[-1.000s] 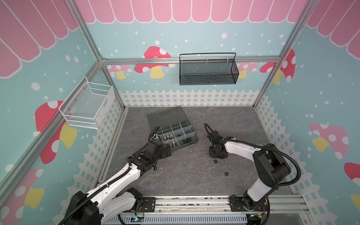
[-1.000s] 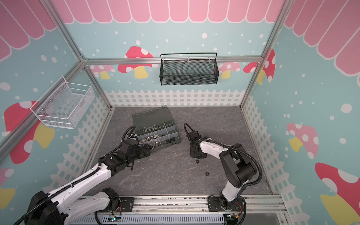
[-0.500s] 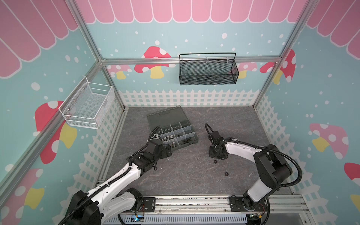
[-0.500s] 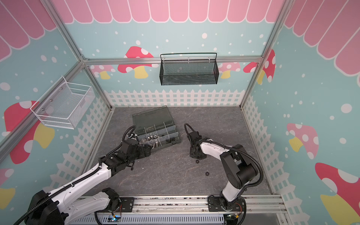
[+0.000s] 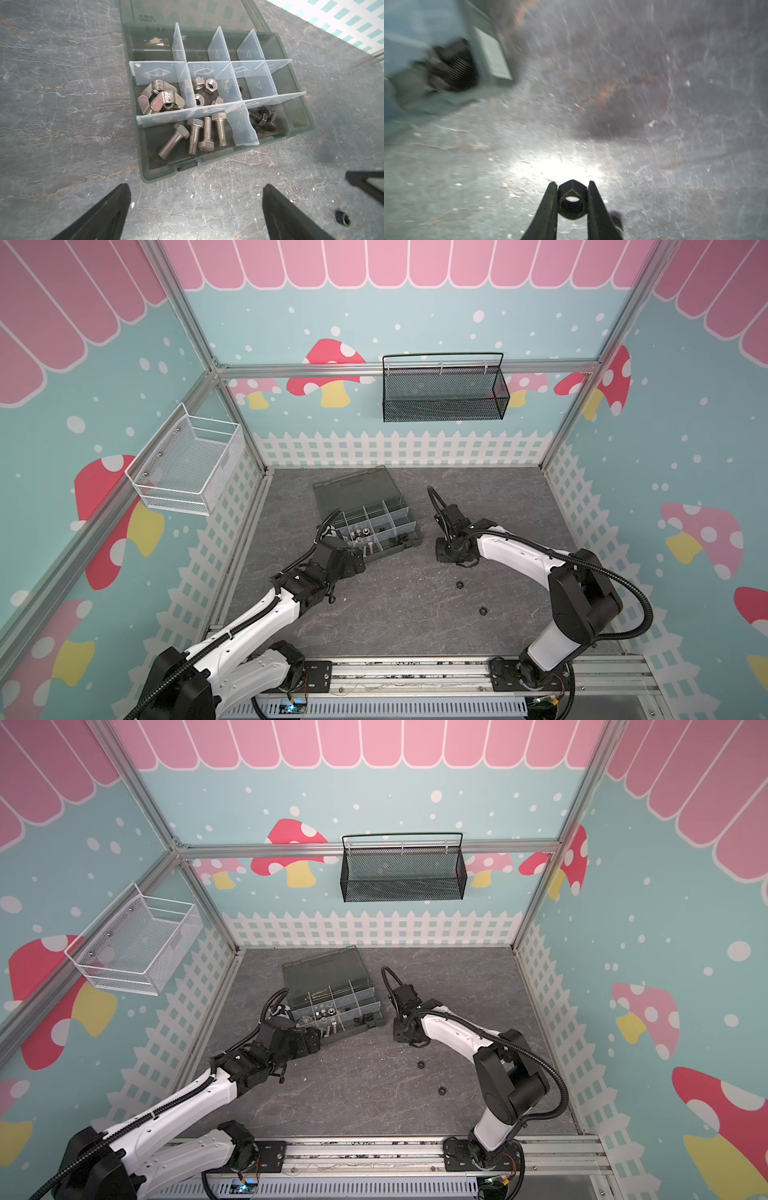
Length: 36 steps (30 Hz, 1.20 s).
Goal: Sort the screws and nuts into containers
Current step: 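Carry the nut with the right gripper over the organizer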
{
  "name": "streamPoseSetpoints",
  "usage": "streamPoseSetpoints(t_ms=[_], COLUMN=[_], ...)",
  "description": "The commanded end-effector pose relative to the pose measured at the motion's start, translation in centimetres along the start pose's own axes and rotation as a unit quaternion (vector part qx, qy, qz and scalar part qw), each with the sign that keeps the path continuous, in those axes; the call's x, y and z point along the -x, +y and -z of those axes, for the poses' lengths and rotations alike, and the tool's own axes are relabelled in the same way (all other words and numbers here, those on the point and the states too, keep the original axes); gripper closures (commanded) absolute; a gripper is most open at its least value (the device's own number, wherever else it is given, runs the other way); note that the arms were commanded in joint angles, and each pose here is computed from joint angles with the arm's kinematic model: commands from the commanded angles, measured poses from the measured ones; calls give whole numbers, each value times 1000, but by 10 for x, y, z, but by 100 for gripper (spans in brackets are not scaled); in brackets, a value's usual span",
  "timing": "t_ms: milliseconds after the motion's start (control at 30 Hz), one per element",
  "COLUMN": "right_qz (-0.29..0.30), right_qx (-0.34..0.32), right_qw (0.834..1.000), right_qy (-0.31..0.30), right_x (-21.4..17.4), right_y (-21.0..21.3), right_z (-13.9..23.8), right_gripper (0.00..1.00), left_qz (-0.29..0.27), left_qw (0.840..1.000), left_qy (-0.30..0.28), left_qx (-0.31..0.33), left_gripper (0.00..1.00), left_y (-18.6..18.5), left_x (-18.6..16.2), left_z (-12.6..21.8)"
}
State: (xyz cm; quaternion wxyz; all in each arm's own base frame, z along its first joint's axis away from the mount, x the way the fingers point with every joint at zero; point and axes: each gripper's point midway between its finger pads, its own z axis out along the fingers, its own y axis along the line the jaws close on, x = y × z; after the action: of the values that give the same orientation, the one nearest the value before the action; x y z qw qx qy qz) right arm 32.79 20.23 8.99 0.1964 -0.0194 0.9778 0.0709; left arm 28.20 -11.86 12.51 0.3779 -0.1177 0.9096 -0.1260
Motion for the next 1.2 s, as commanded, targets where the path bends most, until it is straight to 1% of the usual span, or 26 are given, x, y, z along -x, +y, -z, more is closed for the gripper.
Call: streamPoseSetpoints(t_ms=[0,133,233,267,533,733,800,1000,1067,1167], right_qz=[33,69,97,108,152,167,171,173,174,173], right_qx=[19,44,53,53,77,81,83,83,84,81], right_qw=[999,994,990,989,981,979,978,977,977,976], right_qy=[-36,-71,-86,-82,-95,-87,-84,-90,-93,-101], right_x=[31,66,84,87,109,112,112,116,117,121], right_y=[29,69,95,103,155,171,174,176,177,175], right_z=[8,15,11,1,-28,-57,-64,-62,-58,-50], right_gripper=[84,84,84,84,84,83,80,63,59,57], left_qz=[21,23,24,24,26,26,25,25,25,23], left_qw=[1000,999,1000,1000,999,999,999,999,999,999], left_qy=[-20,-19,-17,-17,-21,-21,-20,-20,-21,-21], left_qx=[11,13,11,10,9,10,10,12,11,12], left_gripper=[0,0,0,0,0,1,0,0,0,1], left_y=[8,9,10,9,12,13,13,14,13,13], left_x=[5,4,3,3,3,3,2,2,2,3], left_z=[3,4,4,5,9,10,11,11,11,11])
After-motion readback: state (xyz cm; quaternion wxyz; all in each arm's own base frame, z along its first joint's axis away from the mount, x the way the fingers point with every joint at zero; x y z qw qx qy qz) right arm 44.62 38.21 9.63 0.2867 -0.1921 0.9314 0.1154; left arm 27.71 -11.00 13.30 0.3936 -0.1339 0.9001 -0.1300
